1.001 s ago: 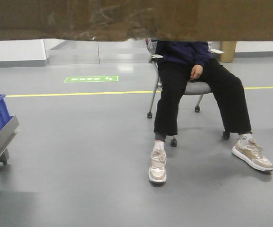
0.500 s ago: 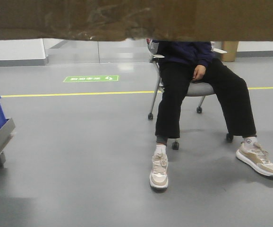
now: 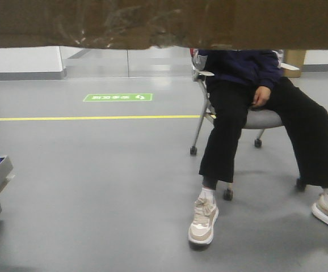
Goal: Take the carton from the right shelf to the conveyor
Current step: 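Hold the carton with both grippers while the base turns toward the conveyor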
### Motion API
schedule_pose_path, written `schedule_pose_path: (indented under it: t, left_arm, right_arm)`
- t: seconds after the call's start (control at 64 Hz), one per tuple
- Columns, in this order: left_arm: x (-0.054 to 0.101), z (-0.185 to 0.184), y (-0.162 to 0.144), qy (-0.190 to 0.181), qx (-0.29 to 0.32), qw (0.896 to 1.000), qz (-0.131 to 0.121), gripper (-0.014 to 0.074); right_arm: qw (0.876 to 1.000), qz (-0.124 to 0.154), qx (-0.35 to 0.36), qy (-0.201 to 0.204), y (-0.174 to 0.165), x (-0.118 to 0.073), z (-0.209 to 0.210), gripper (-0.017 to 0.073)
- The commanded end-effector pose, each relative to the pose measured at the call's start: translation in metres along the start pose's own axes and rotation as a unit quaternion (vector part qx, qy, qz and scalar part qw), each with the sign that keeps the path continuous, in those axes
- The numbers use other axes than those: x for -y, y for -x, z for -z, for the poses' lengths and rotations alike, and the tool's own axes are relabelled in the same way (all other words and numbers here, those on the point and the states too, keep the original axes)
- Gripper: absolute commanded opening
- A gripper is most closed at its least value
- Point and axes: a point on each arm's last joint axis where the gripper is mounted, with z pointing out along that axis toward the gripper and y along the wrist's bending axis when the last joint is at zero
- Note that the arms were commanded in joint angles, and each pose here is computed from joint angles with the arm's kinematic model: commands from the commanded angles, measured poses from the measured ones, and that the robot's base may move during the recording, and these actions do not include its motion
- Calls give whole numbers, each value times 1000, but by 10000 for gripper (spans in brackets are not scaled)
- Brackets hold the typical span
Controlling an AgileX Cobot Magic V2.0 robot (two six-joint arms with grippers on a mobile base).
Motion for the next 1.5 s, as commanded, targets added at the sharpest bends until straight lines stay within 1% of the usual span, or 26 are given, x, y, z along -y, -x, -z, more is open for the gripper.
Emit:
schedule_pose_path:
  t: [0.0,0.923,0.985,1.126,1.485]
  left_arm:
    - [9,7,4,-49,29,998,3,-16]
    - [8,7,4,-48,30,998,2,-16]
    - [8,7,4,-44,32,999,1,-16]
    - [4,7,6,-23,42,999,-7,-16]
    - [2,7,8,-9,49,999,-12,-16]
  right_arm:
    - [999,5,28,25,5,-5,3,-70]
    - [999,5,31,25,5,-5,3,-70]
    - [999,5,31,25,5,-5,3,-70]
    - [999,5,31,25,5,-5,3,-70]
    - [999,5,32,25,5,-5,3,-70]
